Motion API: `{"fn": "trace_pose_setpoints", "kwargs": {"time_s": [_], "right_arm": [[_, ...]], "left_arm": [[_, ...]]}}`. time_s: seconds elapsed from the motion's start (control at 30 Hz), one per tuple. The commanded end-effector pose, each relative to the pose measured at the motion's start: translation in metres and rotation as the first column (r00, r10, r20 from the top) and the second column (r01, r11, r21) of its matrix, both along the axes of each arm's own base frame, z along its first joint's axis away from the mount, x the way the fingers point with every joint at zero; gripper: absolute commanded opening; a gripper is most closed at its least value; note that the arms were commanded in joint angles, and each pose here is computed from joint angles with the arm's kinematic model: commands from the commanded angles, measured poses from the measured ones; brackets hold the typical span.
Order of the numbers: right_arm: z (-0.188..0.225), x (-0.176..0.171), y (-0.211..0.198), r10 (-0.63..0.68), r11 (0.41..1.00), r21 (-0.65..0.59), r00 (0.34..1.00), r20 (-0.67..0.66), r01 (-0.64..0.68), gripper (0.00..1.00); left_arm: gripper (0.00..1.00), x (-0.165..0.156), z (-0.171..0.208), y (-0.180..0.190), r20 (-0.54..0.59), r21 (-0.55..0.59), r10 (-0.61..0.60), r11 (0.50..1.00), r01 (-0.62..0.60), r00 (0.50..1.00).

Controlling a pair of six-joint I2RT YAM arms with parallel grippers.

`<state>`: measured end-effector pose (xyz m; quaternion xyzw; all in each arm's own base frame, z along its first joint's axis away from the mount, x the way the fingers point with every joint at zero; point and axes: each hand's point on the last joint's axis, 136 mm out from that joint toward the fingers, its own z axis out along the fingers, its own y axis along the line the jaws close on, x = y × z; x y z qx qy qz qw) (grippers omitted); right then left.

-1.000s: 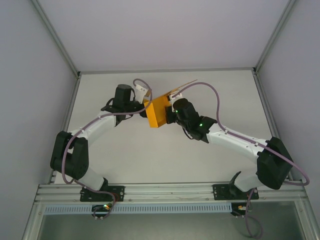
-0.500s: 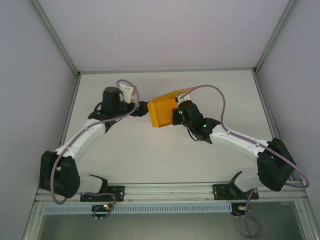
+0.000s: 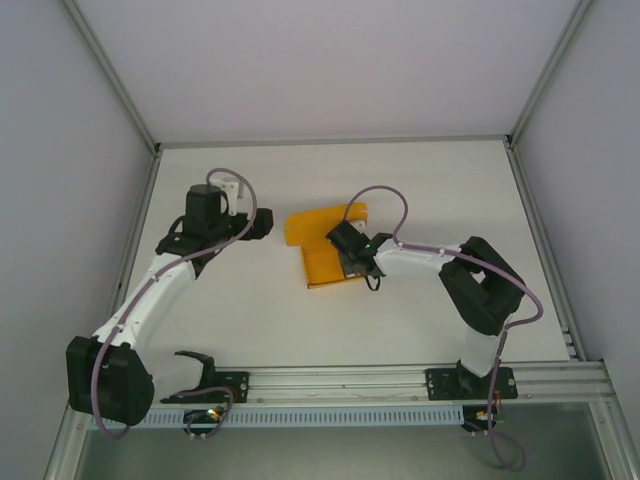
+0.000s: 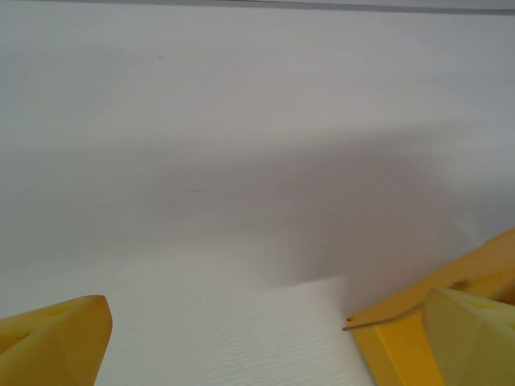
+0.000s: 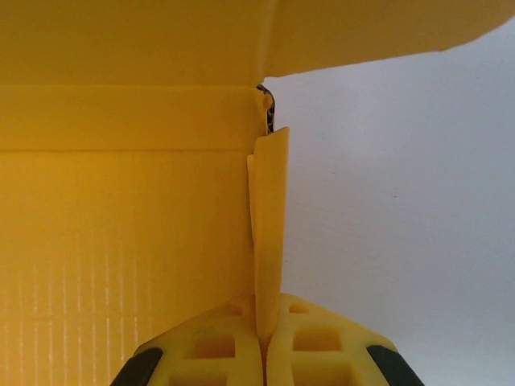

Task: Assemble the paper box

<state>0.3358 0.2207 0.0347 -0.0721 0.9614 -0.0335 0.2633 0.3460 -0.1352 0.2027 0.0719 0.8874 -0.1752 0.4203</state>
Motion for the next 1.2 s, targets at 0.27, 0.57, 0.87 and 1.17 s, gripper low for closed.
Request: {"fn": "trace_pose_setpoints", "kwargs": {"time_s": [0.27,0.57,0.87,1.17], "right_arm": [[0.016,-0.011,-0.009,-0.055,0.998,-0.037,0.998,-0.011,0.054,0.25],[0.065,-0.002,0.009,0.002,0.997,0.081,0.995,0.097,-0.010,0.62],[0.146,0.018,0.005,0.392,0.880,0.128,0.851,0.348,-0.458,1.00],[0.158,0.030,0.008,0.768,0.581,0.050,0.568,0.294,-0.812,0.93]], "left_arm": [[1.00,-0.002,-0.004,-0.005,-0.020,-0.020,-0.036,0.999,0.036,0.999],[1.00,-0.007,-0.002,-0.016,-0.015,-0.033,-0.114,0.993,0.114,0.993],[1.00,-0.024,0.000,-0.042,0.014,0.006,-0.363,0.932,0.363,0.932],[1.00,-0.029,-0.011,-0.074,-0.032,0.045,-0.614,0.787,0.615,0.788]]}}
